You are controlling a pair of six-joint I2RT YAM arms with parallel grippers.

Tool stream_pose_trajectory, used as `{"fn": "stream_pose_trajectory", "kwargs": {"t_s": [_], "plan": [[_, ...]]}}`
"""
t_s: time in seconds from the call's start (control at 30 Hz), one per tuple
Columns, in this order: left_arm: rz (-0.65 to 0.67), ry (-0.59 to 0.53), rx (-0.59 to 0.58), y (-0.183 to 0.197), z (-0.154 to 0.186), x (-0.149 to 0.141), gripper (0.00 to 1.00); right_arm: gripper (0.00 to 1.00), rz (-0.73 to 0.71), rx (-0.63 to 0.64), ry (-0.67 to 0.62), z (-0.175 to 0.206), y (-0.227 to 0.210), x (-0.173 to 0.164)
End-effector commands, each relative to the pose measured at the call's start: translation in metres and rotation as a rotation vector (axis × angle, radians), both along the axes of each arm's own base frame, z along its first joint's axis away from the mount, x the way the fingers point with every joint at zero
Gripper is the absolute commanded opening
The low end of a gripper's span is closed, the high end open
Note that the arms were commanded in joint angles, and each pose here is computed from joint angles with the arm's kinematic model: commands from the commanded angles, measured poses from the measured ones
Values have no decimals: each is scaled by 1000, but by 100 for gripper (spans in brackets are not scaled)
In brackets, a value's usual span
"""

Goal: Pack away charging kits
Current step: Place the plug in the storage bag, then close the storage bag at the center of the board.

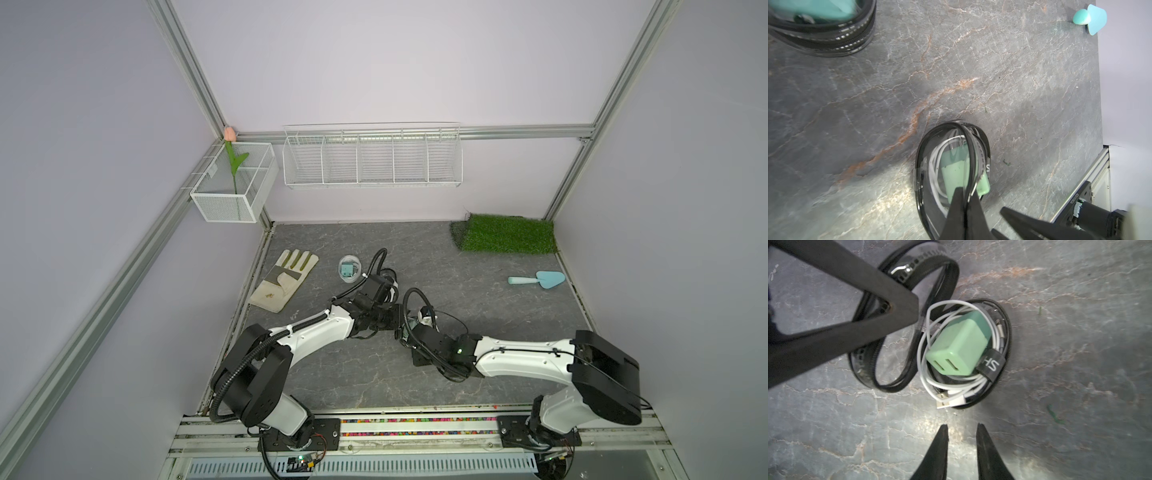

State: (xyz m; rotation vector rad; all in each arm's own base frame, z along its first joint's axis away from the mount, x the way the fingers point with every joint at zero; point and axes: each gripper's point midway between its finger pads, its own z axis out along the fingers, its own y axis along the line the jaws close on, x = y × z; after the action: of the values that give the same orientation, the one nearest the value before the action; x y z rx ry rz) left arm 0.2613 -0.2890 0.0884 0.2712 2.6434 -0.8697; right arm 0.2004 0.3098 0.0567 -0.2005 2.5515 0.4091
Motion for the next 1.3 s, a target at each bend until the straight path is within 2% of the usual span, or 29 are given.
{"fn": "stream_pose_trajectory", "kwargs": {"t_s": [0.0, 0.07, 0.13, 0.47, 0.7, 0.93, 1.03, 1.27], "plan": [[2, -9, -11, -5, 7, 4, 0, 18, 24, 26, 17, -7, 16, 0], [2, -9, -8, -5, 7, 4, 0, 11, 30, 33, 30, -13, 19, -1], [1, -10, -10, -5, 7, 4, 0, 9, 34, 40, 37, -16, 22, -2], [-12, 8, -20, -7, 3, 1, 0, 9, -20, 59, -6, -12, 21, 15], [-19, 14, -16, -6, 0, -2, 0, 8, -73, 65, 16, -25, 18, 32], [-26, 21, -8, -7, -3, -2, 0, 8, -80, 74, -31, -12, 14, 38], [-21, 18, -2, -7, -3, 0, 0, 10, -55, 100, -32, -6, 15, 34], [-13, 16, 9, -6, -2, 2, 0, 22, -52, 103, -53, -7, -6, 19]]}}
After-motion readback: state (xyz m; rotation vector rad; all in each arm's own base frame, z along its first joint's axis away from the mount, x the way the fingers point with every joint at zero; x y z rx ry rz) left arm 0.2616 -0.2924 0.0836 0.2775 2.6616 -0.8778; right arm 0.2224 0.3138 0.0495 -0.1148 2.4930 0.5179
